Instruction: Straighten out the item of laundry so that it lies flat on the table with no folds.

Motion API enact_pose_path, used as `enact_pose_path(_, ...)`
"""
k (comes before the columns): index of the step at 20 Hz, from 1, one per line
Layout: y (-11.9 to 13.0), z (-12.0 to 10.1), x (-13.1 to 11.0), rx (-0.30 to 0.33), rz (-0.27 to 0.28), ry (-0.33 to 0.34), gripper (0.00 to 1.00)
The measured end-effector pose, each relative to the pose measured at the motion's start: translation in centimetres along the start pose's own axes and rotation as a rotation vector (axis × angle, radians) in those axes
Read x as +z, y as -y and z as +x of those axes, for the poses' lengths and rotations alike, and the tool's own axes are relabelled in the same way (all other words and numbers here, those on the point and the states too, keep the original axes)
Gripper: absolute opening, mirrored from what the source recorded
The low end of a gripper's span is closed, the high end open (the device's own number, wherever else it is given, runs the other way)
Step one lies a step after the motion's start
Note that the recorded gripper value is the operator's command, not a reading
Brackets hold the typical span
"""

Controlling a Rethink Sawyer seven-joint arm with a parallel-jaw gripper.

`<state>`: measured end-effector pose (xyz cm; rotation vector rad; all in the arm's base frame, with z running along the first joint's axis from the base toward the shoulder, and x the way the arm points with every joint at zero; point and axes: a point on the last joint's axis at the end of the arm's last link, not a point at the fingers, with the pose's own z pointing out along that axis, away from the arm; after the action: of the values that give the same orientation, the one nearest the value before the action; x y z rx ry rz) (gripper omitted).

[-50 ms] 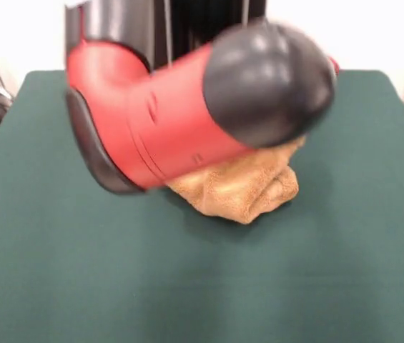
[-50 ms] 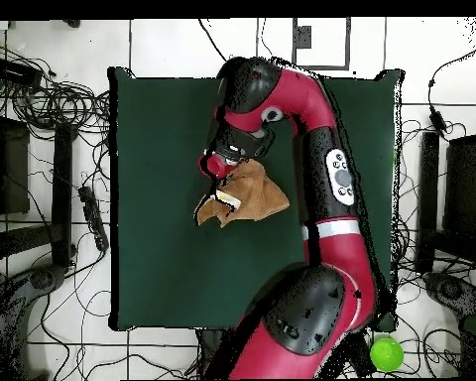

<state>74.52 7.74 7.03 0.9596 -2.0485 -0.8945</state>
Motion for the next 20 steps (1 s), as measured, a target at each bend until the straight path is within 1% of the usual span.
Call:
enact_pose_path(4,-1.5,3.1,-2.1,0.023,0.044,-0.027,0.0)
enact_pose_path(5,-2.1,4.4,-2.9,0.035,0.063,-0.038,0.0)
enact_pose_path(6,-2.5,5.2,-3.4,0.043,0.074,-0.043,0.0)
enact_pose_path(7,-3.5,7.0,-4.5,0.059,0.1,-0.052,0.0)
enact_pose_path(10,-4.8,9.5,-6.2,0.086,0.134,-0.058,0.0)
enact_pose_path(12,-6.0,11.6,-7.7,0.113,0.164,-0.061,0.0)
enact_pose_path(14,-6.8,13.1,-8.8,0.132,0.183,-0.062,0.0)
enact_pose_path(16,-8.3,15.4,-10.5,0.166,0.21,-0.073,0.0)
enact_pose_path(18,-9.2,16.7,-11.4,0.191,0.224,-0.085,0.0)
enact_pose_path(19,-10.3,18.2,-12.5,0.224,0.239,-0.107,0.0)
enact_pose_path(20,-10.7,18.8,-12.9,0.238,0.243,-0.117,0.0)
